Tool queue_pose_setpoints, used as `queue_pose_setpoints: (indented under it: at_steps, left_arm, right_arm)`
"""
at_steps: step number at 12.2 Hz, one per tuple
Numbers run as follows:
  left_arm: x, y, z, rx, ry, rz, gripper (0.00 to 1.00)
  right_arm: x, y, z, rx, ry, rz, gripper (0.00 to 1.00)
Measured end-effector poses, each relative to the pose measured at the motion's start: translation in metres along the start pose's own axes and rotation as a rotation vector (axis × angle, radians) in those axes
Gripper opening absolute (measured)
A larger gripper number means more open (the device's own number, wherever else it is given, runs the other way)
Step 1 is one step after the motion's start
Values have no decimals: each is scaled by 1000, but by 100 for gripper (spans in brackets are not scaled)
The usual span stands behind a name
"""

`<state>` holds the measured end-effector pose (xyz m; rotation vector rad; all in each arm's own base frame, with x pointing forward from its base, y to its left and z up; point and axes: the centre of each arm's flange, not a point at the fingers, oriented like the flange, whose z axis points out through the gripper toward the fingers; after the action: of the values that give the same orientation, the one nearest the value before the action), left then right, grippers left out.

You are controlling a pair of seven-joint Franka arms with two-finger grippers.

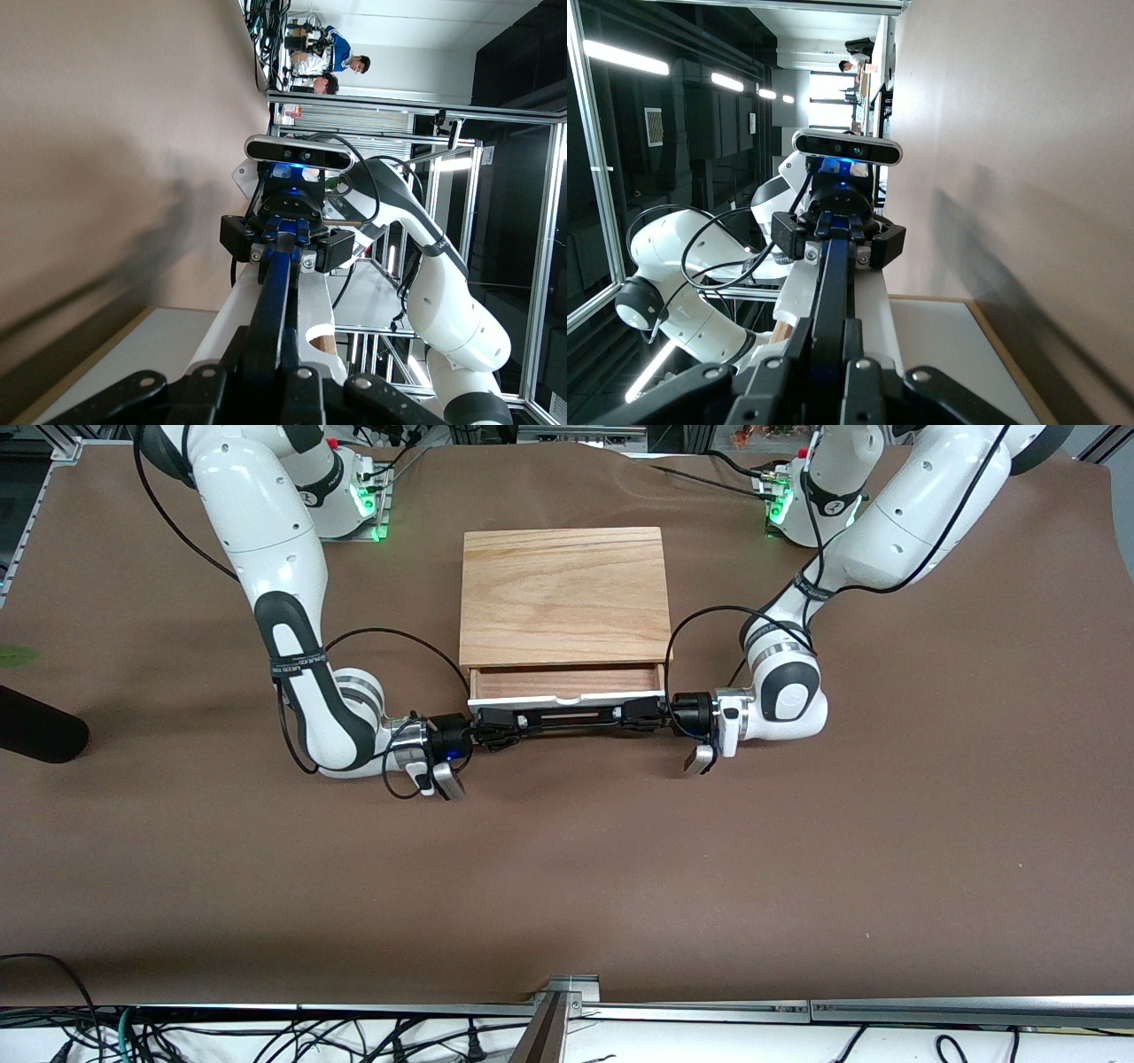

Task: Pull top drawer with both arms simultaneously
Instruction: 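Pull the handle outward from the box with both grippers together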

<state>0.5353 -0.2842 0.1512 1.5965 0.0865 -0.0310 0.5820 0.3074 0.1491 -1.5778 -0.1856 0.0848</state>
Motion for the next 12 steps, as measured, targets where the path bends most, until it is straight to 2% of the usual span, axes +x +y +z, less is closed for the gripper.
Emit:
queue_pose_setpoints:
  at_steps: [12]
  left_arm:
    - [40, 5, -3, 18, -17, -86, 17]
  right_arm:
    - [36, 1, -2, -19, 19, 21, 19]
